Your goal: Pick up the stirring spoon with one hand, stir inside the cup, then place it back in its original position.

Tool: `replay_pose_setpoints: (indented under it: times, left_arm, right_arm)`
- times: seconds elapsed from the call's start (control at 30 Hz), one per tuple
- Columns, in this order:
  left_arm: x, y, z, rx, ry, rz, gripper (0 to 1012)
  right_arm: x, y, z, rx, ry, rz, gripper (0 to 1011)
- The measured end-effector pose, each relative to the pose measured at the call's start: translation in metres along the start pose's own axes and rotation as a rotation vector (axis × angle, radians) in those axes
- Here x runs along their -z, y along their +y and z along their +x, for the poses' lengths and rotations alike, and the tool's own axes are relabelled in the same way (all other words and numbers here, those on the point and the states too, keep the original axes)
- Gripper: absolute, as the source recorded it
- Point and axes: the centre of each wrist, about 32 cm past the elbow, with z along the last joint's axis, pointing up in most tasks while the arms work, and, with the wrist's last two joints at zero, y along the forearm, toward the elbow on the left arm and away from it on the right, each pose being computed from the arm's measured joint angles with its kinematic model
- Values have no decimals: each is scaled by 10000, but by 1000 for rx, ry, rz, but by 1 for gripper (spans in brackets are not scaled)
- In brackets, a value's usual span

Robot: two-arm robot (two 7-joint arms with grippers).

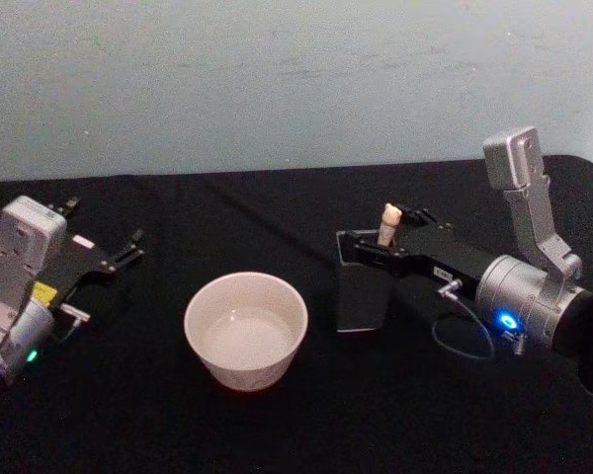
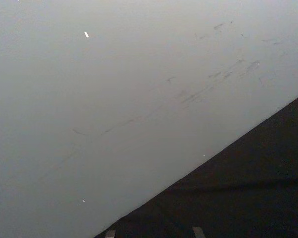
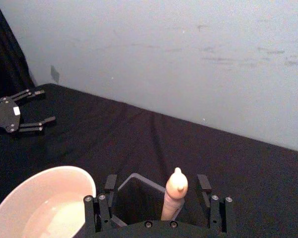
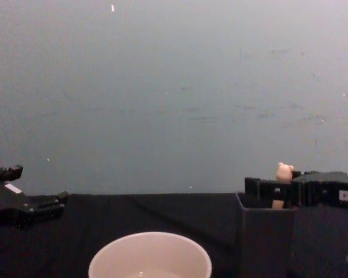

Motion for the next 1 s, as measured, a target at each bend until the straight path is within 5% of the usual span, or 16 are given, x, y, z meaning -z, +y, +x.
replay_pose_setpoints:
  times: [0.37,0.7,1.0]
  left_arm:
    - [0,0,0,0,0,0,1001]
    - [0,0,0,0,0,0,1001]
    - [0,0,0,0,0,0,1001]
  right_arm:
    - [-37,11,-6,78,-13,120,1000]
    - [-48,-42,24,253,-36,287,1000]
    - [175,-62,58,383,-93,281,1000]
